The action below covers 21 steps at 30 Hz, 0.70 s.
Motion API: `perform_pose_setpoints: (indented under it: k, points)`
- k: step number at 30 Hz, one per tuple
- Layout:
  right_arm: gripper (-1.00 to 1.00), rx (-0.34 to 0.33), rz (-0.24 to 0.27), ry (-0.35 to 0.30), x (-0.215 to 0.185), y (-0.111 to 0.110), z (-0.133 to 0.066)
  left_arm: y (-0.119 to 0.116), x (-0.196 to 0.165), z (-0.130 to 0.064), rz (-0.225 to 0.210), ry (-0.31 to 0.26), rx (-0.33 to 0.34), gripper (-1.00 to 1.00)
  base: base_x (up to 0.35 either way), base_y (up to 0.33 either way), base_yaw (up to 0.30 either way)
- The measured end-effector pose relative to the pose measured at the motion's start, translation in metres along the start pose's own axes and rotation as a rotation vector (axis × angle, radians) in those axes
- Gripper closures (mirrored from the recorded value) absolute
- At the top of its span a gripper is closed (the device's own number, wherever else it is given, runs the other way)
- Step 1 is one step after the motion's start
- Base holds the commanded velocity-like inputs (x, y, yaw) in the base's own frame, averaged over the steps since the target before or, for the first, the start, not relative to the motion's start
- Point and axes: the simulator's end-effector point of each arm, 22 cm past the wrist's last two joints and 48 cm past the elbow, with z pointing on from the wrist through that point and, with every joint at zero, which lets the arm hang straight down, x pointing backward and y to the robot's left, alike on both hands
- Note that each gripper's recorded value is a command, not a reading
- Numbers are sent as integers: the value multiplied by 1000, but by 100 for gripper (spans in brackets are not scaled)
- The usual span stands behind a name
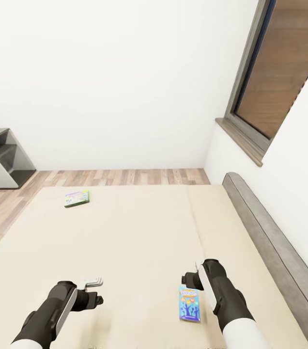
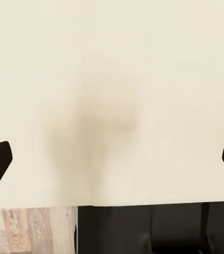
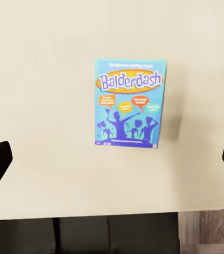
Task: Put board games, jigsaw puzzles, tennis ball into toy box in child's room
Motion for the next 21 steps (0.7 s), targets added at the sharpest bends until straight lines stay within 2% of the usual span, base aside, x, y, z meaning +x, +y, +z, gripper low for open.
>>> perform_pose_setpoints:
  k: [6, 10, 13, 21]
  points:
    - [-100, -1, 3, 10, 2, 0, 4, -1, -14, -5, 5, -27, 0, -100, 0, 0, 0]
    - [-100, -1, 4, 16, 4, -1, 6, -3, -36, -17, 12, -73, 1, -100, 0, 0, 0]
    - [-100, -2, 6, 21, 6, -1, 8, -3, -44, -23, 14, -85, 0, -100, 0, 0, 0]
    - [-100, -2, 9, 32, 10, -2, 14, -5, -45, -22, 13, -81, 1, -100, 0, 0, 0]
